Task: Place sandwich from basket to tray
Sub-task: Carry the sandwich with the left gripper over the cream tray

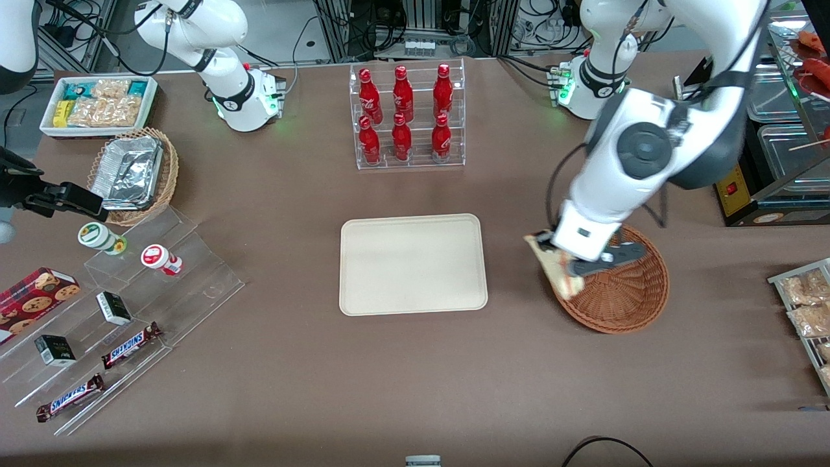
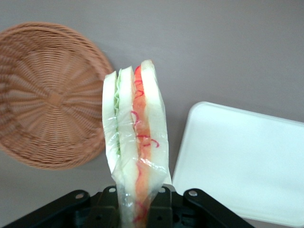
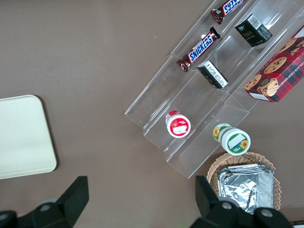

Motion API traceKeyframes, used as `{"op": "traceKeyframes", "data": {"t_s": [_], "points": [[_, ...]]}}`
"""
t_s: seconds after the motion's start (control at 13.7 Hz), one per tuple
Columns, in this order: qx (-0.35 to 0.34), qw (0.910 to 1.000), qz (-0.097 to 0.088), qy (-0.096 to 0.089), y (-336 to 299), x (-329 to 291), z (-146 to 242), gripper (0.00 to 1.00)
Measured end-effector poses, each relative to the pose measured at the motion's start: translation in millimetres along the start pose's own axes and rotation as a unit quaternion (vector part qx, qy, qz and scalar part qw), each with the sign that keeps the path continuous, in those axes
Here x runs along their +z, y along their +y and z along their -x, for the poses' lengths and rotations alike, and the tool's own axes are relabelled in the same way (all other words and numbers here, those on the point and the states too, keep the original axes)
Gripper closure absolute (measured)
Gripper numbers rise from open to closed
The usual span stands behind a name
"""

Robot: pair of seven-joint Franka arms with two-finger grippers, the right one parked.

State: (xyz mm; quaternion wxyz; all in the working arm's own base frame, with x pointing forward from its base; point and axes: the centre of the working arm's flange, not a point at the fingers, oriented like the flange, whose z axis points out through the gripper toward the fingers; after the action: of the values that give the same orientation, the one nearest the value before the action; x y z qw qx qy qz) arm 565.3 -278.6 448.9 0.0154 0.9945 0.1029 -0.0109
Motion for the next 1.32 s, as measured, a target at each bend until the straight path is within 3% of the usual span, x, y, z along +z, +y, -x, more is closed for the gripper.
{"op": "traceKeyframes", "data": {"t_s": [0.44, 0.66, 0.88, 1.17, 1.32], "points": [[0.088, 0.9958, -0.025, 0.004, 112.9, 57.0, 64.1, 0.85], [0.109, 0.9938, -0.018, 0.001, 162.7, 92.3, 86.0, 0.85], [0.125, 0.9921, 0.005, 0.007, 195.2, 119.8, 102.3, 0.85], [0.156, 0.9875, -0.016, 0.018, 211.2, 160.3, 122.1, 0.85], [0.162, 0.9865, -0.013, 0.019, 216.2, 181.8, 126.1, 0.85]]}}
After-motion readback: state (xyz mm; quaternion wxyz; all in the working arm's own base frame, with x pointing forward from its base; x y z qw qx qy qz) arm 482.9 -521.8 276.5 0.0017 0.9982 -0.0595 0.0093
